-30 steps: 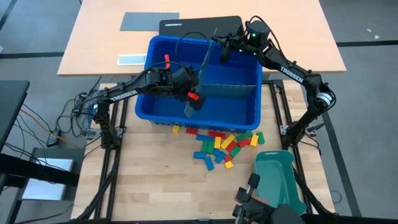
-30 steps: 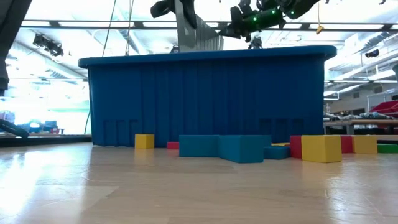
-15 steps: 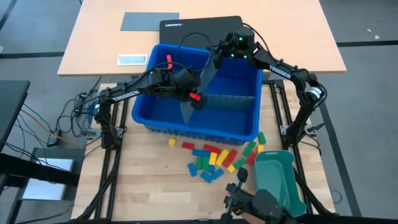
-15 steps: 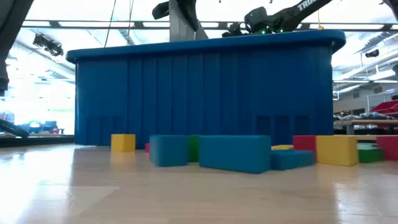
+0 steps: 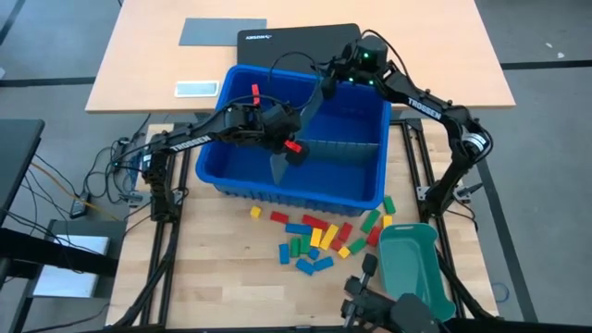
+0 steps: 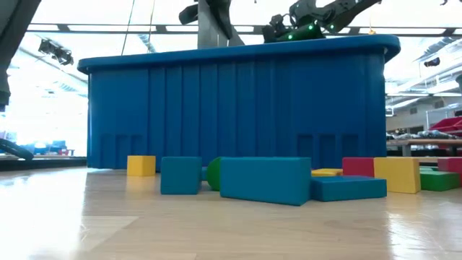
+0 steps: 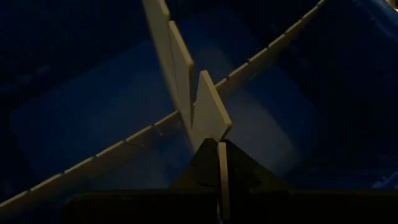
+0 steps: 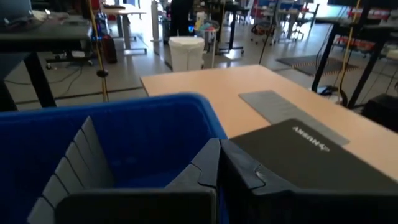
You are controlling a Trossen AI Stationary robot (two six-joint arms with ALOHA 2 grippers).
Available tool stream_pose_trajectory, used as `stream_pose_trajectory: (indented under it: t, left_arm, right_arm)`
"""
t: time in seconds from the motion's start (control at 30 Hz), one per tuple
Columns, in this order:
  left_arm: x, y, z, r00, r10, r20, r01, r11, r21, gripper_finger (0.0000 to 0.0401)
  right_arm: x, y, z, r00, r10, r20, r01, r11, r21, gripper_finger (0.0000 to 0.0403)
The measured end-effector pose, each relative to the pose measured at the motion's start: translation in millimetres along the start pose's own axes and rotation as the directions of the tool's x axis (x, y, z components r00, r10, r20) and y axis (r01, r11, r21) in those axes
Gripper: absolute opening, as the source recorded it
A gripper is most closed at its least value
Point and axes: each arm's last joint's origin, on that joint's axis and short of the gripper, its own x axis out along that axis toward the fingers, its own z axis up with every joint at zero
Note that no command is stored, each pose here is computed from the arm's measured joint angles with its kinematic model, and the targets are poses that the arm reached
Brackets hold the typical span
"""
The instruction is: Sort Items/Unsort Items
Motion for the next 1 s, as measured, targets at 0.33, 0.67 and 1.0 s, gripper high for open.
stream_pose_trajectory:
  t: [0.33,0.67,1.0]
  left_arm:
    - [25,-12,-5,0.998,0.030,-0.051,-0.028,0.999,0.042,0.0005]
    - [40,-29,-14,0.997,0.066,-0.050,-0.062,0.994,0.085,0.0005]
    - [39,-33,-16,0.997,0.059,-0.059,-0.051,0.991,0.123,0.0030]
  right_arm:
    - [-6,8,5,0.999,0.050,-0.014,-0.050,0.999,-0.008,0.0008]
    - [-10,9,7,0.998,0.048,-0.027,-0.049,0.999,-0.006,0.0007]
    - [-31,13,28,0.999,0.031,0.032,-0.030,0.999,-0.030,0.0027]
